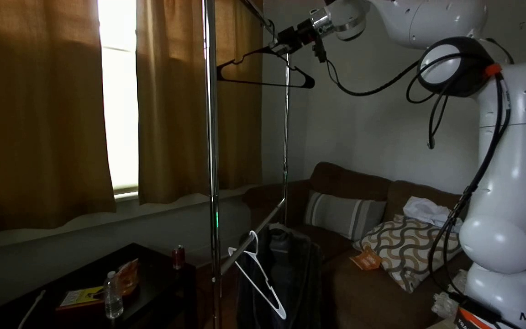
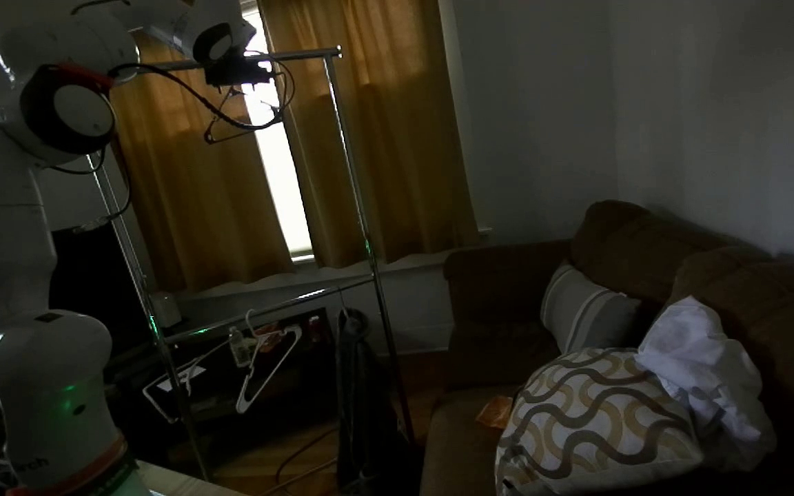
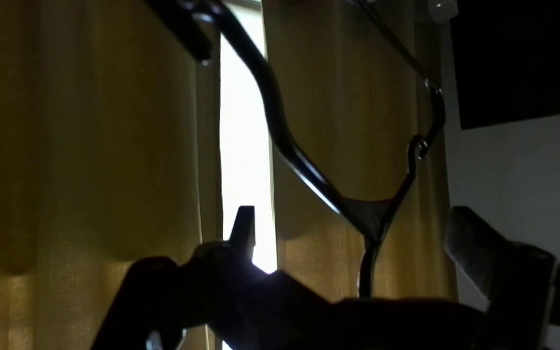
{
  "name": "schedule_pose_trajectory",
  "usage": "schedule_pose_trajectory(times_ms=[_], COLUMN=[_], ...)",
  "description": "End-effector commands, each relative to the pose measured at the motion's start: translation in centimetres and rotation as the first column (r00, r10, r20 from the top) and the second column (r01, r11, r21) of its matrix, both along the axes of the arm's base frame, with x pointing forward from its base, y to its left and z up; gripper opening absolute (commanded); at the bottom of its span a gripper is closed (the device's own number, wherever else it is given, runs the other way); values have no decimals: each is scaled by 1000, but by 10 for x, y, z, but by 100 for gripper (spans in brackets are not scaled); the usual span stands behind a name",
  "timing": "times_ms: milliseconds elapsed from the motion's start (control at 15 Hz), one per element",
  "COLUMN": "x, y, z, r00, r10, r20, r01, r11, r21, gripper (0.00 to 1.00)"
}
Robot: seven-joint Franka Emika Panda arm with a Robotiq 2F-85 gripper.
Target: Hang the white and black coat hanger on the bottom railing
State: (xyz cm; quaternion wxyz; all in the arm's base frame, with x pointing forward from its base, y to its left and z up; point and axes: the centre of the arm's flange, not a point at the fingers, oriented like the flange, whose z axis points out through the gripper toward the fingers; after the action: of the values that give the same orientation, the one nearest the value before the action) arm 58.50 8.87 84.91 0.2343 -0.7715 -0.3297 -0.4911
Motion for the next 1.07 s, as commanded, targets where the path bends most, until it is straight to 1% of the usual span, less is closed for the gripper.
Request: schedule_pose_trajectory(times_ms=[0,133,200,267,333,467,533,667,733,800,933,1000], x=[13,17,19,20,21,22,23,23,24,24,25,26], y=[-8,-8,-7,-6,-5,-3,-2,-2,-1,-1,1,3], z=[3,-1,-2,-5,-7,-9,-10,-9,-7,-6,-3,-4], r00=[998,995,993,990,987,980,977,976,976,977,977,978], r10=[52,73,95,109,128,164,176,188,189,192,200,202], r20=[-37,-61,-72,-88,-100,-116,-120,-114,-105,-93,-71,-56], r01=[-49,-69,-90,-103,-121,-156,-168,-181,-183,-187,-195,-198], r11=[997,995,993,992,990,985,983,981,981,980,978,978], r21=[59,67,73,69,71,73,73,66,63,63,67,72], gripper=[100,100,95,87,74,64,53,37,31,37,63,66])
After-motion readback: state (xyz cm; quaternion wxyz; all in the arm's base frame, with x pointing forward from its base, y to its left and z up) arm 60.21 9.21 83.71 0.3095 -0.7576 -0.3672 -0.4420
